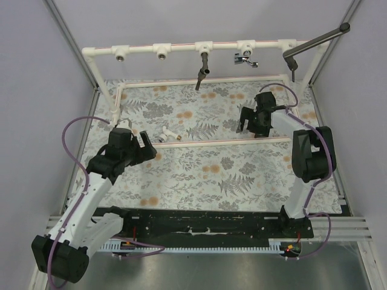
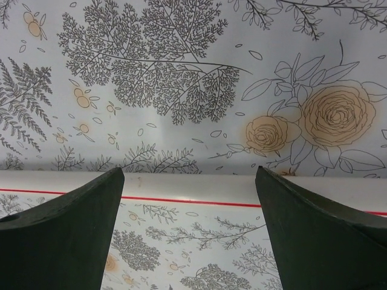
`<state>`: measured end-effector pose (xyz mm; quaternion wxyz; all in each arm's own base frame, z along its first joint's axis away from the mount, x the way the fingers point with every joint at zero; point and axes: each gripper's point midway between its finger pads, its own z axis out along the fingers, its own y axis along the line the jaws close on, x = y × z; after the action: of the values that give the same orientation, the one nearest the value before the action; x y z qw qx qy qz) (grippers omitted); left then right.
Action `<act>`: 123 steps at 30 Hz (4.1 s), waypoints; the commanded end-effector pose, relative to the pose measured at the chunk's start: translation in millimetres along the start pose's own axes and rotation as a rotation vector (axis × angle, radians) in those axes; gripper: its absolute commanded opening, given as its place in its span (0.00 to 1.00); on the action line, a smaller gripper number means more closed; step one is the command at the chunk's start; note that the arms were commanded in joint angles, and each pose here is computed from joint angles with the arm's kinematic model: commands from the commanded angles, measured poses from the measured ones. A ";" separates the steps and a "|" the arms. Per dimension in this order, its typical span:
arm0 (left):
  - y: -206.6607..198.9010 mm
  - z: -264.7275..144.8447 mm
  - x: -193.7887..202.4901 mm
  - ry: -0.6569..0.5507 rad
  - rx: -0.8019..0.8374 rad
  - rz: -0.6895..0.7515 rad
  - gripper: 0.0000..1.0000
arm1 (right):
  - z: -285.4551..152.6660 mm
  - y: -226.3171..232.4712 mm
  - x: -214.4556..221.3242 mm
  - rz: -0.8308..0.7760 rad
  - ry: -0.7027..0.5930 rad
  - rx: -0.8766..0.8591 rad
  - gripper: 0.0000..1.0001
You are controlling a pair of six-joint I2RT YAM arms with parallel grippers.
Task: Install the water faucets
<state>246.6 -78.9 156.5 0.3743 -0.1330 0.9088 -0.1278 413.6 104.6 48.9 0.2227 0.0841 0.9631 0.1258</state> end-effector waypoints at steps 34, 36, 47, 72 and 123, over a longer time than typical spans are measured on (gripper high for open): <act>-24.2 148.2 -41.0 0.181 -0.108 0.193 0.85 | -82.9 21.5 142.0 0.073 0.136 -0.240 0.98; -25.8 158.9 -44.4 0.196 -0.105 0.239 0.84 | -84.6 22.6 136.5 0.051 0.094 -0.248 0.97; -30.1 204.1 -32.9 0.349 -0.064 0.380 0.69 | -93.3 46.9 118.5 -0.104 -0.082 -0.339 0.94; -97.6 104.7 23.4 0.518 0.217 0.096 0.02 | -122.5 188.7 111.3 -0.648 -0.448 -0.730 0.88; -145.8 23.6 59.6 0.516 0.383 0.200 0.02 | -106.5 251.0 130.5 -0.862 -0.460 -0.778 0.35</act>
<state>243.6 -230.5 123.6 0.1313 0.0328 0.9560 -0.2602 272.7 336.2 140.5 0.4653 -0.3641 0.7362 0.3300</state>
